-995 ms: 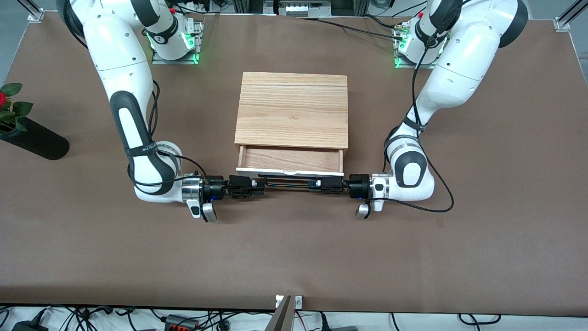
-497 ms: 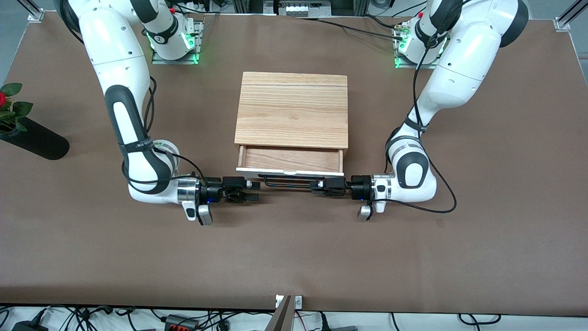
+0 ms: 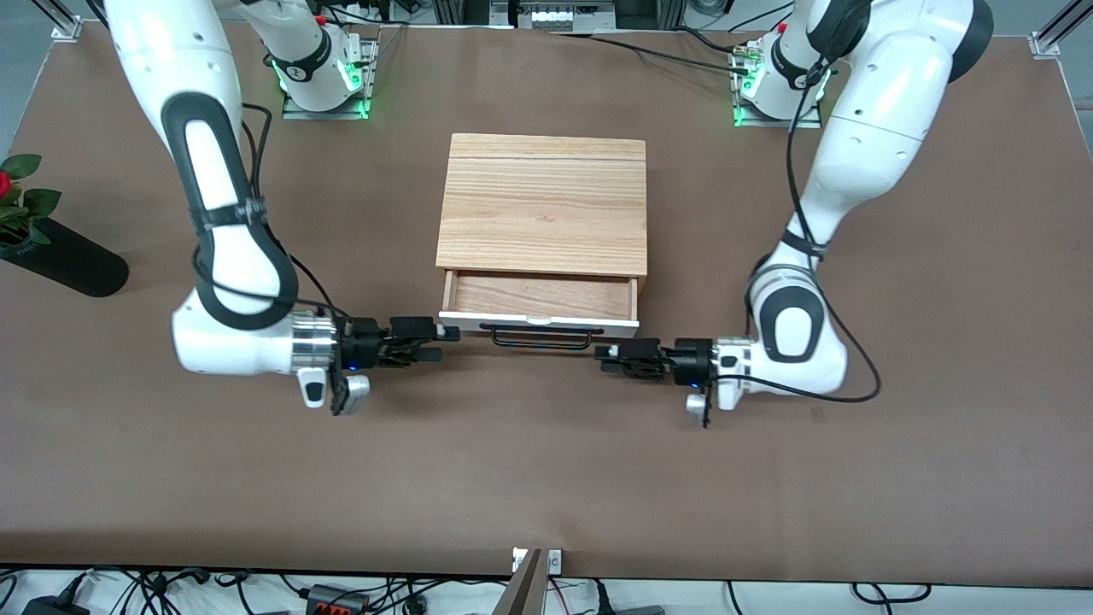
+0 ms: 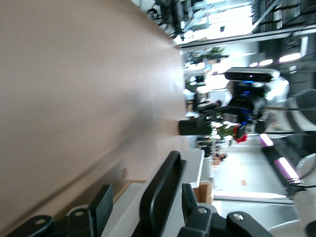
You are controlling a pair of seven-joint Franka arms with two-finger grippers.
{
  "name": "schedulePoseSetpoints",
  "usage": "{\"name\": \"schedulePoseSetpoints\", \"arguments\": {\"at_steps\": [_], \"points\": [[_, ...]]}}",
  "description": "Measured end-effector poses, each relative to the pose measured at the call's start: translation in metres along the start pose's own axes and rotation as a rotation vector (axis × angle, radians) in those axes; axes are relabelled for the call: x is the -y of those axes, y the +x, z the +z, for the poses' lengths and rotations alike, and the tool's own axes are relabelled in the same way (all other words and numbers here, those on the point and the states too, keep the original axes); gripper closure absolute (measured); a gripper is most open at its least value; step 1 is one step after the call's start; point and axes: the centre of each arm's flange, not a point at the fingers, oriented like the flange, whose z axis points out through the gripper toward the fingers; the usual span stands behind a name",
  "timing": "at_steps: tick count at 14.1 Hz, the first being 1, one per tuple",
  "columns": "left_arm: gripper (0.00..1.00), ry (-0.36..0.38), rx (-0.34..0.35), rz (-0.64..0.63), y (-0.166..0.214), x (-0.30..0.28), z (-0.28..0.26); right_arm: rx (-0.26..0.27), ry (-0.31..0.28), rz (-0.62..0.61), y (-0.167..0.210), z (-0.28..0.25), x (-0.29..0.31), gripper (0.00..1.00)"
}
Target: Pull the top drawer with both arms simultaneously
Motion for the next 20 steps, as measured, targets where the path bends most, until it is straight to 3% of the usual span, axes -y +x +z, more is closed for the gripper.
{"name": "schedulePoseSetpoints", "arguments": {"at_steps": [3, 7, 11, 14, 17, 20], "points": [[0.36, 0.074, 0.052, 0.018, 0.012, -0.017, -0.033, 0.06, -0.267, -0.001, -0.008, -0.043, 0.032, 0.0], [0.32, 0.145, 0.098, 0.042, 0.018, -0.038, -0.041, 0.184, -0.659, -0.041, -0.032, -0.095, 0.065, 0.0], [0.0, 0.286, 0.186, 0.074, 0.015, -0.069, -0.06, 0.31, -0.909, -0.042, -0.064, -0.142, 0.094, 0.0], [0.0, 0.395, 0.286, 0.099, 0.007, -0.082, -0.092, 0.319, -0.994, 0.016, -0.088, -0.184, 0.131, 0.0], [0.0, 0.528, 0.373, 0.048, -0.005, -0.127, -0.121, 0.328, -1.001, 0.077, -0.109, -0.23, 0.168, 0.0], [0.0, 0.698, 0.447, -0.035, -0.031, -0.195, -0.154, 0.308, -1.0, 0.134, -0.113, -0.262, 0.161, 0.0]]}}
